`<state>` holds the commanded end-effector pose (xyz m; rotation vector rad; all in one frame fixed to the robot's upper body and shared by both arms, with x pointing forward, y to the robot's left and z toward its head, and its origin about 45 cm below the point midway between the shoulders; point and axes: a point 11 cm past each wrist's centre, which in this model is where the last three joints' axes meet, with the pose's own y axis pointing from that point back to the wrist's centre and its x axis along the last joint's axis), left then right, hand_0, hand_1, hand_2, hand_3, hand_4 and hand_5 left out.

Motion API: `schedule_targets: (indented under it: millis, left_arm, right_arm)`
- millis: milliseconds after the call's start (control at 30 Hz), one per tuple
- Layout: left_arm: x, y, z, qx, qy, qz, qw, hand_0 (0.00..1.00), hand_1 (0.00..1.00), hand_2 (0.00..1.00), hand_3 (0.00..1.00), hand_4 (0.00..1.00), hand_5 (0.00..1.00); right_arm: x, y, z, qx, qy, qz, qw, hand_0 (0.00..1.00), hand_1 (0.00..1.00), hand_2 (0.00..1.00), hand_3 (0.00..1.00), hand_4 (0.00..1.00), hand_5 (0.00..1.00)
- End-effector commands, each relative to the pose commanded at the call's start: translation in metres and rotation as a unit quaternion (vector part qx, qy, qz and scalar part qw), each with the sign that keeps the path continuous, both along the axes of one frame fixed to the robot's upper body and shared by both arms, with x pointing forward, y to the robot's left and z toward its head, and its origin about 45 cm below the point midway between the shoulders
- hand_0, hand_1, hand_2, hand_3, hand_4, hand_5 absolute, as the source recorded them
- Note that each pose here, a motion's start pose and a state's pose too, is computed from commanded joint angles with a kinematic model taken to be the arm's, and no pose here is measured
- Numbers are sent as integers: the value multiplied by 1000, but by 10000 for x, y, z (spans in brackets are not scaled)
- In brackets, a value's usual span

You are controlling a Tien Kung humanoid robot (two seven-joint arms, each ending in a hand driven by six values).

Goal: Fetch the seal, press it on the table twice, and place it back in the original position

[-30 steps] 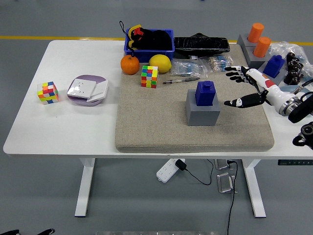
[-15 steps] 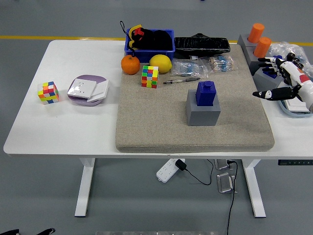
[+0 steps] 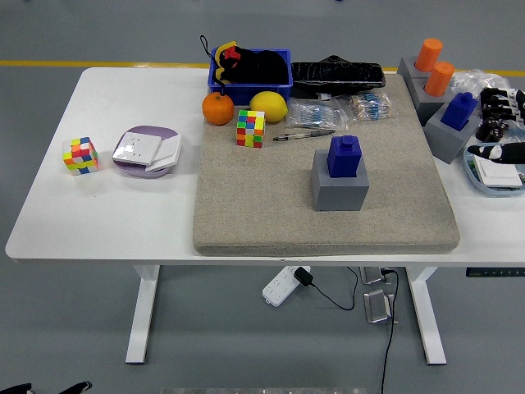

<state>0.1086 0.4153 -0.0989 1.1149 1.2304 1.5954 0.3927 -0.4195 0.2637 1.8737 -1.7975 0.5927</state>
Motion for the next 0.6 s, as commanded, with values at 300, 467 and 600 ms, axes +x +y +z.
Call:
schedule_targets:
  millis: [300,467,600]
  left_arm:
    - [-9,5,-1,0,1,1,1000,813,784,760,798,677,428]
    - [6,-3,0,0,-1,0,1000,813,783,761,798,675,424]
    - [-3,-1,-1,0,0,0,1000,812,782,761,798,676,428]
  right_arm:
    - [-72,-167,49,-4,-5,-20,1000,846,805,802,845,998,26]
    - [-45,-78,18,-3,-1,-8,1000,847,805,802,844,998,36]
    - [-19,8,-16,0,4,2,1000,847,805,801,844,998,43]
